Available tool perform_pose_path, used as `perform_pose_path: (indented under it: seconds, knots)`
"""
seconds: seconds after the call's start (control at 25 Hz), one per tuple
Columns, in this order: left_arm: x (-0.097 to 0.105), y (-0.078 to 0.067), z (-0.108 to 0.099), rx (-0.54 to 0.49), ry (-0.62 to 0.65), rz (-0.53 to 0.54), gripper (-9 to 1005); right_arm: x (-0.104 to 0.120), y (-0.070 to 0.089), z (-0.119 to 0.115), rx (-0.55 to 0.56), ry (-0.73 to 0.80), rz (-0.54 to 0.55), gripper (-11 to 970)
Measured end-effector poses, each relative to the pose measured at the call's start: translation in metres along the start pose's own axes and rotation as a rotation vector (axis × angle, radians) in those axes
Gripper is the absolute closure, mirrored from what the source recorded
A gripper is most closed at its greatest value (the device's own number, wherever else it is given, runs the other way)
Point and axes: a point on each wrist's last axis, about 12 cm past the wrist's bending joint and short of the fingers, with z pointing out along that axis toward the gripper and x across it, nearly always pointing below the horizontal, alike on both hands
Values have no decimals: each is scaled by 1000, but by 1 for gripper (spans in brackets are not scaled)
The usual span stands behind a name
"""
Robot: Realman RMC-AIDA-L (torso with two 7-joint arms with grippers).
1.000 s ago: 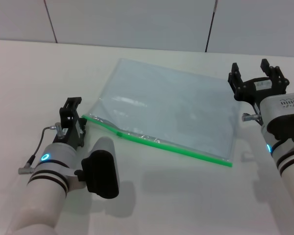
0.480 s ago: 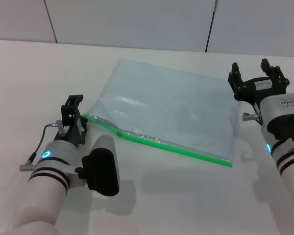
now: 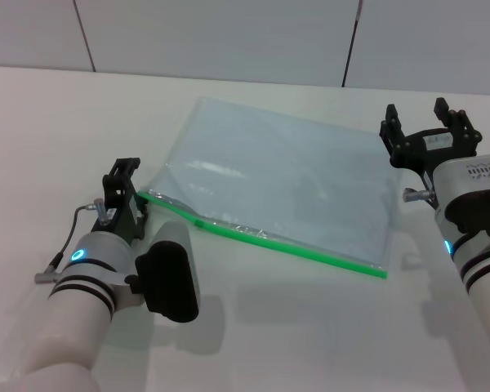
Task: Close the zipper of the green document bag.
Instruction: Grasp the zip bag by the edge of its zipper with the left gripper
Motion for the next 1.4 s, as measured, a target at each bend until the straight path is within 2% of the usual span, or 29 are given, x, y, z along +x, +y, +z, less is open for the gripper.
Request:
perform_pose_path:
  seconds: [0.4, 1.4]
  knots:
    - [-2, 2, 2, 2, -8, -35, 406, 0, 0, 0, 0, 1, 0, 266]
    - [-11, 3, 8, 28, -72, 11, 412, 0, 1, -1, -4, -1, 0, 266]
